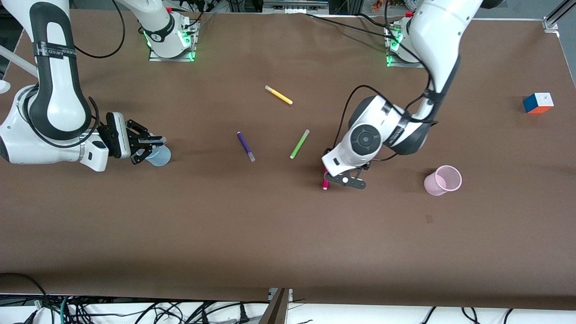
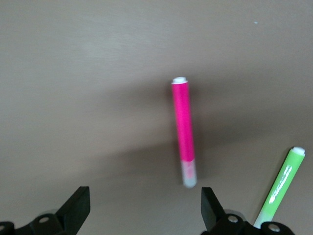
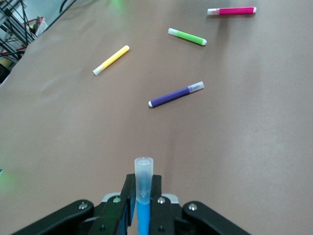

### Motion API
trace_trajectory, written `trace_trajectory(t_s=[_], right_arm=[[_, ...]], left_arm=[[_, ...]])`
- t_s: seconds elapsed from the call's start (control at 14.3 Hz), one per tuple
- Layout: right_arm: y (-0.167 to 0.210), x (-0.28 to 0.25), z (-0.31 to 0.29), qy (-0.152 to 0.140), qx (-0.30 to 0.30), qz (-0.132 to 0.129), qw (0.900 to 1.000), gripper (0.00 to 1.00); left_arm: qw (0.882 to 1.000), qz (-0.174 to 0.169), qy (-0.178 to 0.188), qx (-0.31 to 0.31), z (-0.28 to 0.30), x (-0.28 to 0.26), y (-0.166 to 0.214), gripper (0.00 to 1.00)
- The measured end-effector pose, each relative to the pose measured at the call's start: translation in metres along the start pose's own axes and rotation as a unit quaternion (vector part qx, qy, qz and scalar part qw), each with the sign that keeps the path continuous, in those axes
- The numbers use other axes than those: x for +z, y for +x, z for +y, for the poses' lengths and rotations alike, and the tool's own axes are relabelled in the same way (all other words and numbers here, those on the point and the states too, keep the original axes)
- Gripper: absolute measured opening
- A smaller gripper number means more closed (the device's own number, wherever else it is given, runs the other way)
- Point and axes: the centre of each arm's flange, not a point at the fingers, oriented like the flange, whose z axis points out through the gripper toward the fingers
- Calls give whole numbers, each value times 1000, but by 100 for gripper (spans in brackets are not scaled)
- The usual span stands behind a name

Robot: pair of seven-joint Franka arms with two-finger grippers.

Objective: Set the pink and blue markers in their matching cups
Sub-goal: 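Grasp the pink marker with the left gripper while the right gripper lowers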

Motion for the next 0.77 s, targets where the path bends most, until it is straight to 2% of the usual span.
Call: trace_trajectory(t_s=[0.21,0.56,0.7,0.77], right_arm=[[-6,4,-3,11,-11,8,1000,16],[-20,12,-11,21,-13,19,999,16],[-23,13,-13,25,-11,24,999,16],[-26,13,-15,27,-10,26,999,16]], left_arm=[[1000,8,-5,-2,26,26,-2,100],[1000,-2,-4,3,38,63,-7,100],[1000,-3,-4,1,36,67,-6,81],[1000,-3,-4,1,36,67,-6,69]])
